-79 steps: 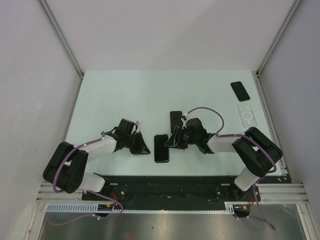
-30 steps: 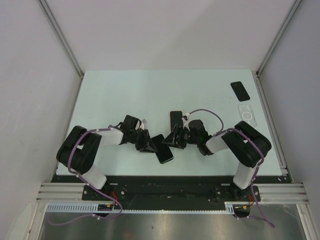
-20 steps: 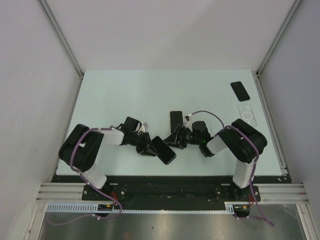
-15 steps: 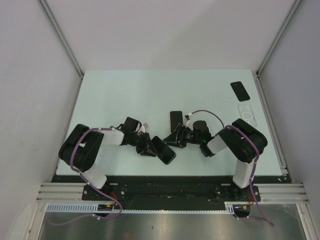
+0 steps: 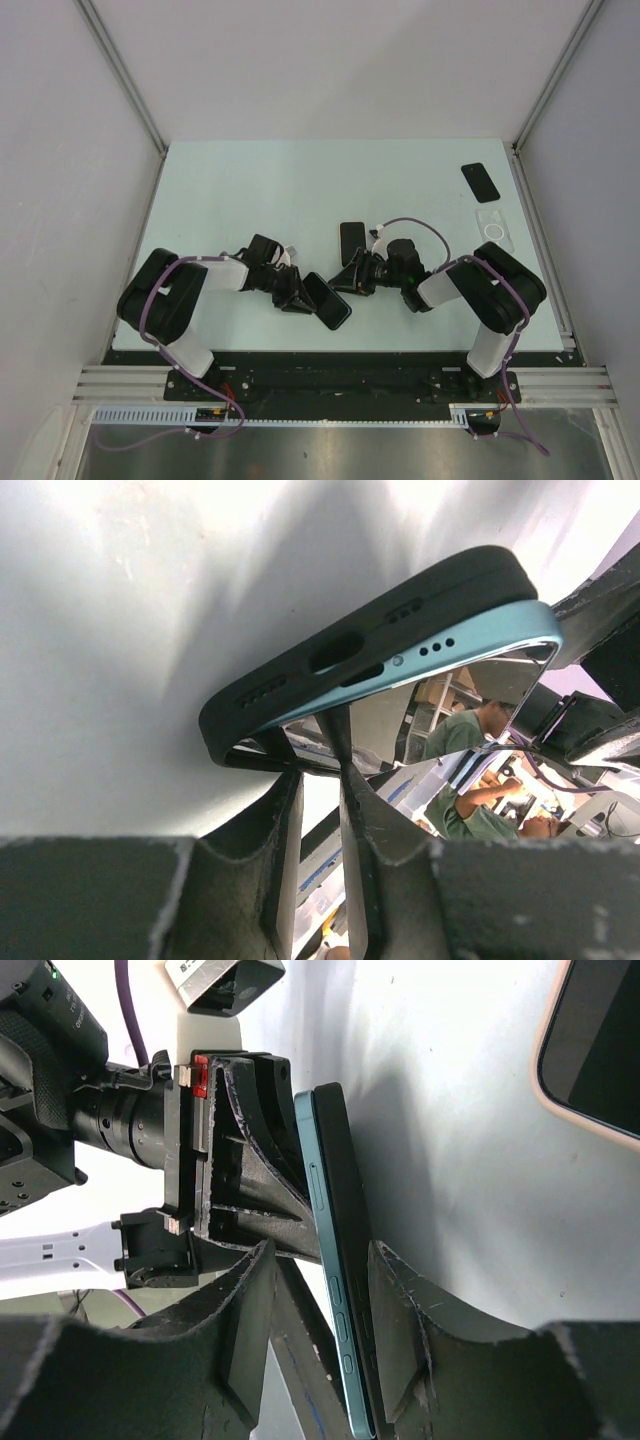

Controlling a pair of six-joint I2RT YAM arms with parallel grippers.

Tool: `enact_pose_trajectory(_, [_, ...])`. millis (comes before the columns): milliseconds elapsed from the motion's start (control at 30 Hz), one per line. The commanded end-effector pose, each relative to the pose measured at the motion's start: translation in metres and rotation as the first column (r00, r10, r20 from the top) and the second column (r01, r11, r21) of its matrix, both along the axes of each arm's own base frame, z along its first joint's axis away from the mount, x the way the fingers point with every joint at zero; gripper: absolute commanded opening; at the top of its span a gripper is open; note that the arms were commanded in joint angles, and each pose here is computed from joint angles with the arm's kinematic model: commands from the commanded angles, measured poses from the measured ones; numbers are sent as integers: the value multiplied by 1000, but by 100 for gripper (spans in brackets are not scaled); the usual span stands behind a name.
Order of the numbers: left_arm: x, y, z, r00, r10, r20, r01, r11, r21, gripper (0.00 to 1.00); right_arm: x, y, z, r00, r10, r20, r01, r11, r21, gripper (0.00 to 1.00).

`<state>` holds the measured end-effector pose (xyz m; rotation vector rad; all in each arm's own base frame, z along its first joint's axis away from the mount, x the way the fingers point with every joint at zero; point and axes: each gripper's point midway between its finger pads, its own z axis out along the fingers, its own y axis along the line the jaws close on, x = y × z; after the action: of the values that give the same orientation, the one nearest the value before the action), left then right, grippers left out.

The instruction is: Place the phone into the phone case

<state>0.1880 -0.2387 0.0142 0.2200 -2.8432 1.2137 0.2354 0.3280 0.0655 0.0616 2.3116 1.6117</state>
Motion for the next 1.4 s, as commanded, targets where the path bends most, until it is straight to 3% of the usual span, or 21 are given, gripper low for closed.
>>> enact_pose_trajectory(0, [17, 10, -17, 994, 29, 103, -41, 993, 113, 25, -30, 4, 14, 991, 137, -6, -136, 990, 39, 46])
enact_pose_trajectory(500, [18, 11, -17, 994, 34, 107, -46, 992, 119, 25, -37, 3, 7, 985, 171, -18, -170, 985, 14, 41])
enact_pose_trajectory(667, [18, 11, -17, 994, 36, 106, -49, 991, 122, 25, -43, 3, 5, 980, 197, -28, -197, 980, 9, 46])
enact_pose_trajectory(1067, [20, 11, -18, 994, 37, 107, -50, 991, 124, 25, -47, 4, 7, 974, 223, -32, -222, 975, 31, 41])
enact_pose_trajectory(1200, [20, 11, -17, 993, 36, 111, -50, 991, 127, 25, -45, 2, 6, 977, 214, -28, -213, 977, 15, 35])
enact_pose_trajectory(1367, [20, 12, -15, 993, 41, 114, -56, 990, 128, 27, -45, 2, 8, 977, 214, -14, -214, 977, 9, 5])
